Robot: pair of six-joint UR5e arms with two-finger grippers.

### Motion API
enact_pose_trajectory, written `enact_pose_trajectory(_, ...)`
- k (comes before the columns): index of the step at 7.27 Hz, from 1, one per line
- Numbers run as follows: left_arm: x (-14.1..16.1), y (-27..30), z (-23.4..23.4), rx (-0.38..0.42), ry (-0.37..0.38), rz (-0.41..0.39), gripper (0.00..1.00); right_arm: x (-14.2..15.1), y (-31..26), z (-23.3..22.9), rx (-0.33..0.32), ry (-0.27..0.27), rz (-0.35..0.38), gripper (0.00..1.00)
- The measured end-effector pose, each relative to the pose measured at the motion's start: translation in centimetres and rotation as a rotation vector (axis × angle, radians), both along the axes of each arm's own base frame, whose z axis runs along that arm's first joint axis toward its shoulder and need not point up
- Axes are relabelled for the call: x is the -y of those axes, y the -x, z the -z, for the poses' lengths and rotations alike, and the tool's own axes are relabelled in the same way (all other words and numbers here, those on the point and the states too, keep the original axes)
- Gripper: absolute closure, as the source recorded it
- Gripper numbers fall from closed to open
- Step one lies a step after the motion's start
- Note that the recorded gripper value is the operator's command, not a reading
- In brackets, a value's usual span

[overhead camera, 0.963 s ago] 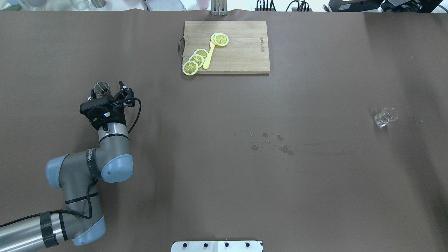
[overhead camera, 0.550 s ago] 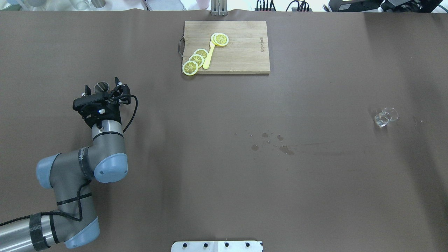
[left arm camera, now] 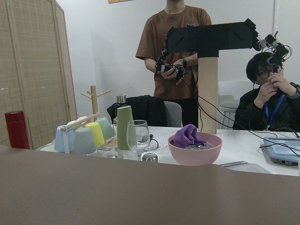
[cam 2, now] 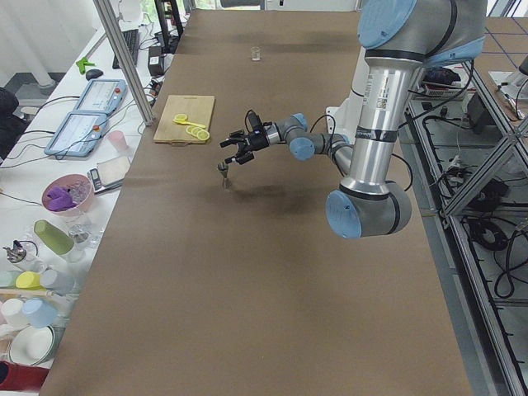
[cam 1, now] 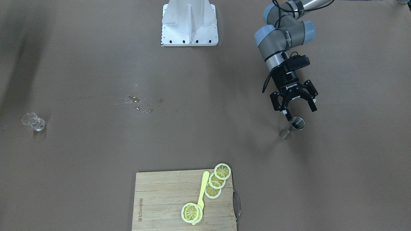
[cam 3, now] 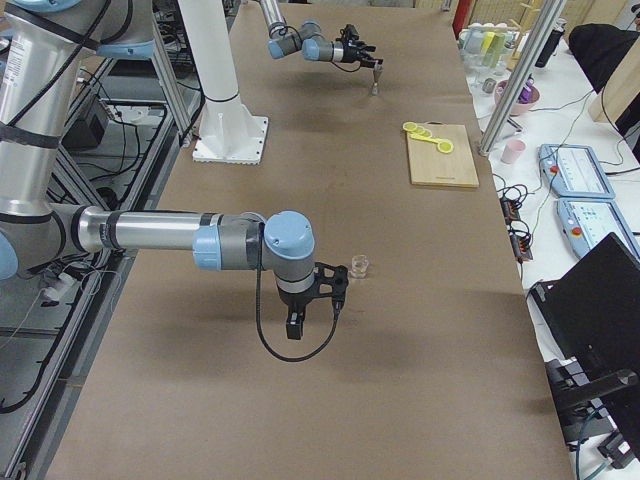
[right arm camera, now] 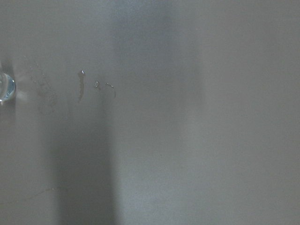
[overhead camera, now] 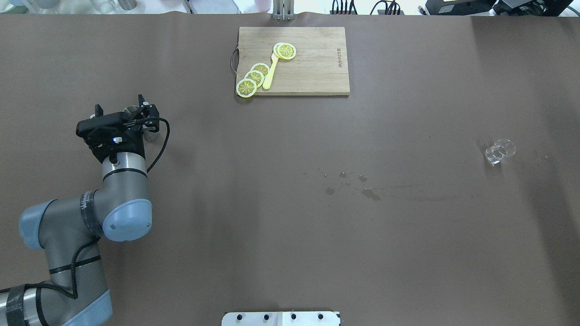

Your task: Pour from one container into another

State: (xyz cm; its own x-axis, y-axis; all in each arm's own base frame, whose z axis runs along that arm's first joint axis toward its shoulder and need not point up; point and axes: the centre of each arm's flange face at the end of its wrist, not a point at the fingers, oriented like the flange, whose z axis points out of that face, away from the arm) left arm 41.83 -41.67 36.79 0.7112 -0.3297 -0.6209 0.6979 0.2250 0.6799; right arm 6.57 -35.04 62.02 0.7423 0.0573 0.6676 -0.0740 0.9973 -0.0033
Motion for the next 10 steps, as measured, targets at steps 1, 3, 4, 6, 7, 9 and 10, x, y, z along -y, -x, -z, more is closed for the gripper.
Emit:
enact_pose_trajectory(1,-0.5,0.8,1.5,0.016,0.021,-0.010,0.03,0.1,-0.1,0.0,0.000,-0.006,-0.001,0.00)
enact_pose_trajectory(3,-1.1,1.1,3.7,0.066,0.074,-0.035,0.03,-0.2,-0.4,-0.3,-0.003,0.005,-0.007,0.00)
enact_pose_trajectory(4,-1.3,0.8,4.6,0.098,0.098,-0.053,0.03,-0.4,-0.6,-0.4,-0.002,0.006,-0.007,0.00)
enact_pose_trajectory(6,-1.3,0.0,6.7,0.189,0.135,-0.140,0.05,-0.7,-0.7,-0.6,-0.004,-0.012,0.021,0.00)
enact_pose_trajectory(7,-1.4,-0.6,7.6,0.240,0.157,-0.209,0.05,-0.7,-0.8,-0.8,-0.005,-0.026,0.038,0.00)
enact_pose_trajectory(9,-1.8,-2.0,9.4,0.327,0.180,-0.428,0.06,-1.0,-1.1,-1.0,-0.007,-0.033,0.043,0.00)
enact_pose_trajectory(10,-2.2,-2.7,10.2,0.358,0.164,-0.562,0.07,-1.0,-1.1,-1.0,-0.007,-0.033,0.044,0.00)
